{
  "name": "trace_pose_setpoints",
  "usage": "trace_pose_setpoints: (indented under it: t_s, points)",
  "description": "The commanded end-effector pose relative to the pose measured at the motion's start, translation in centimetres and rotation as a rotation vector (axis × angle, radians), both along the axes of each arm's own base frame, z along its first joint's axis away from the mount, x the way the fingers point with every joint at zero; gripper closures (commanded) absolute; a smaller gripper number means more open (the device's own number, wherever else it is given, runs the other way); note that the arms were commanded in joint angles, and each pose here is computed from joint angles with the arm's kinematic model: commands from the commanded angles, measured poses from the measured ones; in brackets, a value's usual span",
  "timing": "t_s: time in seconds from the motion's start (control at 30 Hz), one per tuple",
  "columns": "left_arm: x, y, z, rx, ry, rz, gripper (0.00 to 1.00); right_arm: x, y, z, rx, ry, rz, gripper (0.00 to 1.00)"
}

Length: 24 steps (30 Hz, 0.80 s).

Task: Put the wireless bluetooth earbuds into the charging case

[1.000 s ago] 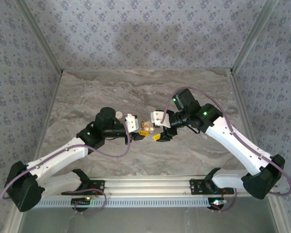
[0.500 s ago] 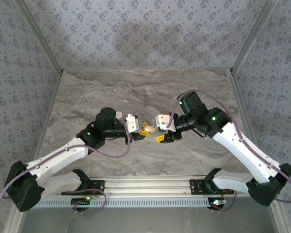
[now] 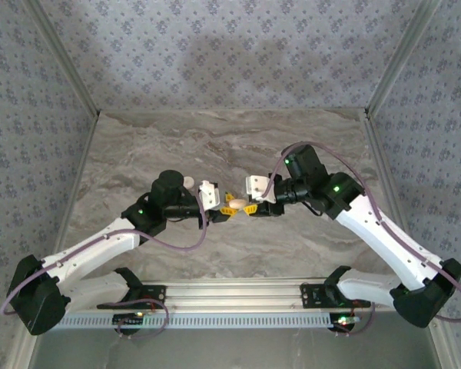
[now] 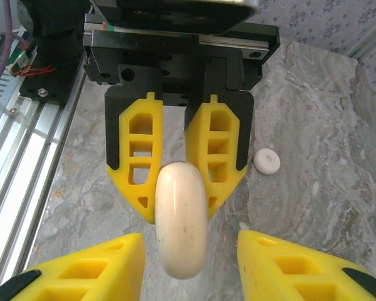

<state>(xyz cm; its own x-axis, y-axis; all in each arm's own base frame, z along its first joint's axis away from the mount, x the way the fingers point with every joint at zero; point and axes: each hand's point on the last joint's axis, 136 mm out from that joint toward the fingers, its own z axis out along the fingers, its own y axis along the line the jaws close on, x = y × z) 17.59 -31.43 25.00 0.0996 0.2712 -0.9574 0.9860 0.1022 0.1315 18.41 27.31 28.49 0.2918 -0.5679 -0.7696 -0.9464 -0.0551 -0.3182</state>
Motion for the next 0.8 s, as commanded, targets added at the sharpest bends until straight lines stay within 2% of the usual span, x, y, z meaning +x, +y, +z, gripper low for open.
trace_pose_setpoints:
  t_s: [0.0, 0.6, 0.77]
  points:
    - [-0.2, -0.4, 1.6, -0.039, -0.048, -0.024, 0.88, -0.5, 0.6, 0.2, 0.025, 0.011, 0.048, 0.58]
    - [-0.2, -0.4, 1.9, -0.044, -0.052, -0.026, 0.88, -1.0, 1.1, -1.5, -0.028, 0.071, 0.093, 0.73]
    - [-0.3, -0.5, 2.0, -0.046, -0.052, -0.027, 0.88, -1.0, 1.0, -2.0, -0.041, 0.076, 0.087, 0.73]
